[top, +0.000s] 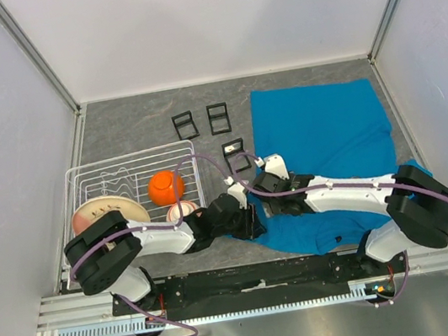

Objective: Remove the brooch from the garment
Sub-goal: Pick up the brooch from the clothes.

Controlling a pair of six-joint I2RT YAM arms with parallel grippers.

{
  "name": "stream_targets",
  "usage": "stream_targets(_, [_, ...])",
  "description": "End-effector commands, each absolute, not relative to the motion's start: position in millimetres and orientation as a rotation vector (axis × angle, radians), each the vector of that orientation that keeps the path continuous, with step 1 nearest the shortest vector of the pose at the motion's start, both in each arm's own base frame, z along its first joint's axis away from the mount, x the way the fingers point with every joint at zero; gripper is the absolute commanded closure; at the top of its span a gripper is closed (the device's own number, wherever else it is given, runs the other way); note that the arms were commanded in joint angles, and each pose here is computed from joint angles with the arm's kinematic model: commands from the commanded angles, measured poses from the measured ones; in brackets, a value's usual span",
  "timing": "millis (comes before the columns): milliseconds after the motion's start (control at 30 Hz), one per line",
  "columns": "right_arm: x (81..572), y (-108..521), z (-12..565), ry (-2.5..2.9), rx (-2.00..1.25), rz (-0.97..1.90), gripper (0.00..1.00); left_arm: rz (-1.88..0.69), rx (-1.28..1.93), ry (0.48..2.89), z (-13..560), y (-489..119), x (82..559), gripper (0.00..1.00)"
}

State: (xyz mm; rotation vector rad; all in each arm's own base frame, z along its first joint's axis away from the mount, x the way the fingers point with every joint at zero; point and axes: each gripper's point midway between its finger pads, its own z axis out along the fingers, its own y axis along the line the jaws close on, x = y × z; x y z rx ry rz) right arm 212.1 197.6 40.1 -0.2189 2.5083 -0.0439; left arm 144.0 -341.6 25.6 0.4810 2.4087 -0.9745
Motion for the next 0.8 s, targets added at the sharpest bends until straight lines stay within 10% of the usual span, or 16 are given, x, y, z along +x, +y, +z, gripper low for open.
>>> stream_targets(0, [222, 209, 36, 2.475, -0.201, -0.032, 0.25, -1.022, 0.384, 2.370, 26, -347, 151, 0.55])
stream_targets(300, [224, 183, 24, 2.443, -0.146, -0.187, 0.24, -1.046, 0.384, 2.371, 24, -348, 148, 0.54])
stream_targets(767, [222, 164, 40, 2.408, -0.075, -0.126, 0.52, -1.027, 0.384, 2.406, 15, -344, 145, 0.54])
